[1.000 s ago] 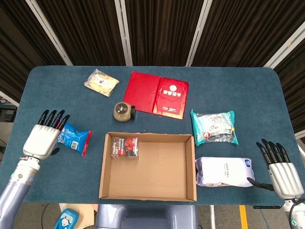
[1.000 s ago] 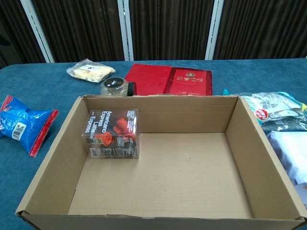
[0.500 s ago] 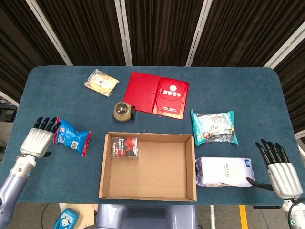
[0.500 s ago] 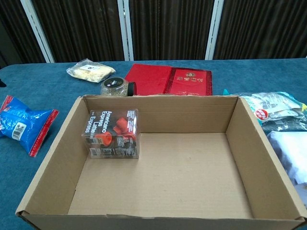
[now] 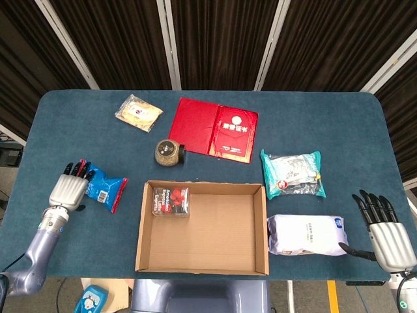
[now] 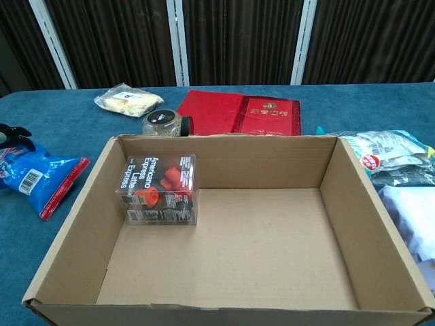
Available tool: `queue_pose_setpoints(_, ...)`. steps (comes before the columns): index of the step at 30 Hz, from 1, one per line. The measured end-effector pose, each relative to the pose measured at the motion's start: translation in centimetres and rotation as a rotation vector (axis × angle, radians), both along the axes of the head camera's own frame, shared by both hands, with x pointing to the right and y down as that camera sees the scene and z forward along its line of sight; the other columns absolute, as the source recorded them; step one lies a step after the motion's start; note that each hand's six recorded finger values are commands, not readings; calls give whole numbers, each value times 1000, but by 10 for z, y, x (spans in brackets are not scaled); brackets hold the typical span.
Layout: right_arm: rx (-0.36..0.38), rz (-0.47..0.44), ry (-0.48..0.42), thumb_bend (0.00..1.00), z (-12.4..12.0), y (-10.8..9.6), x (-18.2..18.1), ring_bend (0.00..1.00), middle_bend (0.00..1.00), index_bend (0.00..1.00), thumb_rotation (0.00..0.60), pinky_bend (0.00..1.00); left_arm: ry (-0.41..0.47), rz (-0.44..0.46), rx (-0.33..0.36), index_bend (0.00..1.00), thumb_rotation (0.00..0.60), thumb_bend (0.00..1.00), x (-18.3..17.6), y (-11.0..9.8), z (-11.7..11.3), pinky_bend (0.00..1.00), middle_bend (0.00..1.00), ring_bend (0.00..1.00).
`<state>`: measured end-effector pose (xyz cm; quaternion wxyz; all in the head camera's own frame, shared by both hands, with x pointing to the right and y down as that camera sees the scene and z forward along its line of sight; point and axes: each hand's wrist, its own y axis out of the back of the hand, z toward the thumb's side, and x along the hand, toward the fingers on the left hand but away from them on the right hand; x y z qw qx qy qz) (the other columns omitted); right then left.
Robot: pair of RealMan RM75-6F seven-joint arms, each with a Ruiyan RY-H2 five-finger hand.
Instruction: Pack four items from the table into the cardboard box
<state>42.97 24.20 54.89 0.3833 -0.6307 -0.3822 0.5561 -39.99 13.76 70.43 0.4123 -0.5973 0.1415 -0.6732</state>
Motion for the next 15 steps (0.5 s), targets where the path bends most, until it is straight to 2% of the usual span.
queue_pose_setpoints(2,-1,-2,1,29,0,0,0,0,0,0,600,0,11,-6,9,178,600,64,4,-3,4,94,26,55)
queue_pose_setpoints(5,-2,0,-1,29,0,1,0,0,0,0,600,0,32,-15,18,293,600,265,12,-4,9,212,165,192)
queue_pose_setpoints(6,-2,1,-2,29,0,1,0,0,0,0,600,0,37,-15,22,375,600,340,15,-4,9,275,255,272)
queue_pose_setpoints(8,-2,1,-3,29,-1,1,0,0,0,0,600,0,40,-5,37,523,600,426,18,-6,10,362,399,396)
queue_pose_setpoints(10,-3,-1,-4,29,-1,1,-1,0,0,0,600,0,40,10,62,633,600,486,21,-7,9,421,497,484)
queue_pose_setpoints(15,-4,-1,-6,28,-1,1,0,0,0,0,600,0,50,32,133,710,600,555,25,-10,6,464,560,540)
